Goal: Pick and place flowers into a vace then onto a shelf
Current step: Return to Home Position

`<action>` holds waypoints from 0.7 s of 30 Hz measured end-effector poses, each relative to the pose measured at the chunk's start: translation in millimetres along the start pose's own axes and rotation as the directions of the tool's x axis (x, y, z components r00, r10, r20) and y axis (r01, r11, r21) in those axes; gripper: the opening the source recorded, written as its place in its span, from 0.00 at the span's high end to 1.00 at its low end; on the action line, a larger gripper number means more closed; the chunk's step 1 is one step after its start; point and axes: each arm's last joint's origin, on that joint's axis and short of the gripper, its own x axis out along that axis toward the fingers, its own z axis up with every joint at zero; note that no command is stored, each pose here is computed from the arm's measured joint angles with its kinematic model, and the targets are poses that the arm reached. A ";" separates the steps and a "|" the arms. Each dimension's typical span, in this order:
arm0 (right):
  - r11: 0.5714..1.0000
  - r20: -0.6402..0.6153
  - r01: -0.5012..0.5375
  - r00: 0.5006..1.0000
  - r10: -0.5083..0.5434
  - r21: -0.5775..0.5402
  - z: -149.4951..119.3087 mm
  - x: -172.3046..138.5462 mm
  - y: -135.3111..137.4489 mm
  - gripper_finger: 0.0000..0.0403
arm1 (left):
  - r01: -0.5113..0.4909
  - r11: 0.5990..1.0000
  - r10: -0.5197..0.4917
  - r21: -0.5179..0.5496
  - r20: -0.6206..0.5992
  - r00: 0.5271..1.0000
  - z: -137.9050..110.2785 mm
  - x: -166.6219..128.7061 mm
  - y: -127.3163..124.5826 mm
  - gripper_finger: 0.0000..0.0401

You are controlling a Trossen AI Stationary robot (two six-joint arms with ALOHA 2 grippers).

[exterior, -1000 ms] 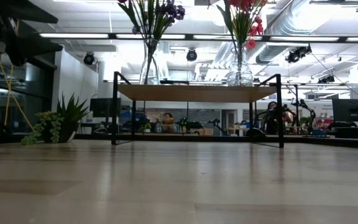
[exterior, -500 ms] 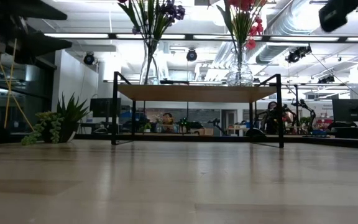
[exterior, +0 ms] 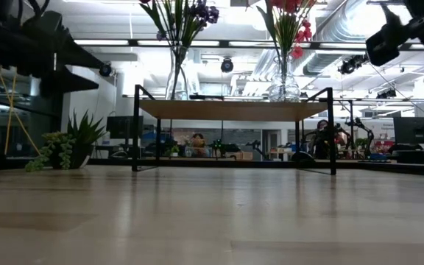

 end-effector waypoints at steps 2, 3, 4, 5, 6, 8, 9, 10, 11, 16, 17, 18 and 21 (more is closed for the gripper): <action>0.998 0.009 0.047 0.999 -0.047 -0.031 -2.1 -0.5 -4.3 0.41 | 0.014 1.000 -0.014 0.023 0.005 1.000 2.9 1.2 3.2 0.12; 0.997 0.010 0.069 0.998 -0.068 -0.042 -3.4 -0.8 -6.5 0.41 | 0.021 0.999 -0.022 0.026 0.012 1.000 4.5 1.2 4.7 0.12; 0.995 0.009 0.085 0.996 -0.085 -0.048 -4.5 -1.1 -8.2 0.41 | 0.031 0.999 -0.031 0.028 0.013 0.999 5.5 1.0 6.4 0.12; 0.994 0.007 0.098 0.995 -0.098 -0.044 -5.6 -1.4 -9.6 0.41 | 0.033 0.999 -0.033 0.032 0.016 0.999 6.4 0.8 8.0 0.12; 0.993 0.003 0.108 0.994 -0.108 -0.037 -6.6 -1.6 -10.8 0.41 | 0.035 0.999 -0.036 0.038 0.019 0.999 7.2 0.5 9.4 0.12; 0.992 -0.002 0.114 0.993 -0.114 -0.047 -7.7 -1.7 -11.8 0.41 | 0.026 0.998 -0.027 0.049 0.013 1.000 7.0 -0.1 12.5 0.12; 0.991 -0.001 0.113 0.994 -0.114 -0.070 -7.5 -1.6 -11.6 0.41 | 0.019 0.998 -0.019 0.052 0.001 1.000 5.9 -0.4 14.1 0.12; 0.989 0.001 0.112 0.994 -0.112 -0.097 -7.2 -1.6 -11.3 0.41 | 0.007 0.999 -0.007 0.054 -0.013 1.000 4.4 -0.4 15.6 0.12; 0.987 0.002 0.113 0.994 -0.114 -0.117 -7.1 -1.6 -11.3 0.41 | 0.001 0.999 0.001 0.055 -0.021 1.000 3.6 -0.3 16.3 0.12; 0.985 -0.036 0.166 0.985 -0.168 -0.044 -15.3 -2.7 -18.4 0.41 | -0.009 0.997 0.010 0.072 -0.017 1.000 3.7 -0.3 16.4 0.12; 0.982 -0.040 0.182 0.982 -0.185 -0.053 -17.1 -3.0 -20.0 0.41 | -0.015 0.997 0.016 0.078 -0.014 1.000 3.8 -0.3 16.6 0.12; 0.975 -0.035 0.210 0.976 -0.213 -0.077 -18.2 -3.3 -21.6 0.41 | -0.024 0.997 0.025 0.080 -0.011 1.000 3.8 -0.2 16.8 0.12; 0.920 0.005 0.362 0.931 -0.366 -0.151 -21.8 -5.3 -28.6 0.41 | -0.050 0.996 0.048 0.072 0.026 0.999 -4.7 4.9 19.8 0.12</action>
